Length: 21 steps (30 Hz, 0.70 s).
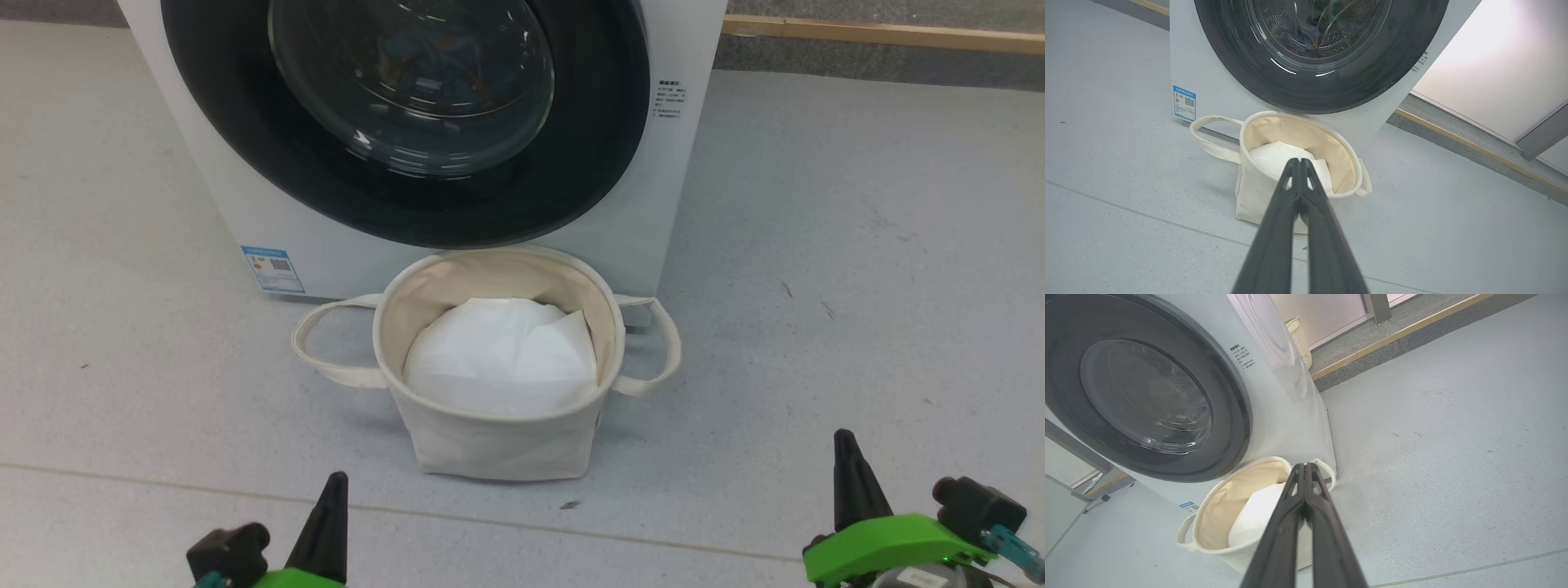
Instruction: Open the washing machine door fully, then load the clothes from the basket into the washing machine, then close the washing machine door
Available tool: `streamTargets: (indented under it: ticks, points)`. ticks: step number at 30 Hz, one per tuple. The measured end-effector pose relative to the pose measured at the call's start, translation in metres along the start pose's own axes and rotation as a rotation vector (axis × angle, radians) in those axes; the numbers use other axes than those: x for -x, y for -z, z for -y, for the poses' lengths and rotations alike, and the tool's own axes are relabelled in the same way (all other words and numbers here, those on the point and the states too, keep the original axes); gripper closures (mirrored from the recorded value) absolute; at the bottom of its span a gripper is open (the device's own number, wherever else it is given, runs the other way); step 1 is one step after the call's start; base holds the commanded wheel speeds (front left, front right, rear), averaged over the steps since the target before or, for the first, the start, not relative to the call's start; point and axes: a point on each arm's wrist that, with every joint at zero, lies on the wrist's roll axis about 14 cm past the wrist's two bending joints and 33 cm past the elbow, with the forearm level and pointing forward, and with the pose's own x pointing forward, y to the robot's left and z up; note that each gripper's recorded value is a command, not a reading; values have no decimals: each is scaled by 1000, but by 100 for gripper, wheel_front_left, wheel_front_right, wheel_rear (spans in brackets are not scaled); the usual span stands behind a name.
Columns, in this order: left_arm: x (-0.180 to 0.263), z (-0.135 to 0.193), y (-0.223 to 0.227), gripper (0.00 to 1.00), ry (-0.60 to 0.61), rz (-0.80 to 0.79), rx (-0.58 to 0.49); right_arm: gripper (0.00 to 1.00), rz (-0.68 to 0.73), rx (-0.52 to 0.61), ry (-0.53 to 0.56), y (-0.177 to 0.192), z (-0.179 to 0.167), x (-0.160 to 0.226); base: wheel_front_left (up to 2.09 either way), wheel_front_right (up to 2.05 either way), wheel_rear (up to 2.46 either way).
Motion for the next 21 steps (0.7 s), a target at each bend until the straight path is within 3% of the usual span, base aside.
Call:
streamTargets:
  ticks: [21]
  points:
    - [-2,-9,-7,100,-42,9,239,100,0,-211,47,-4,9,0,0,0,0]
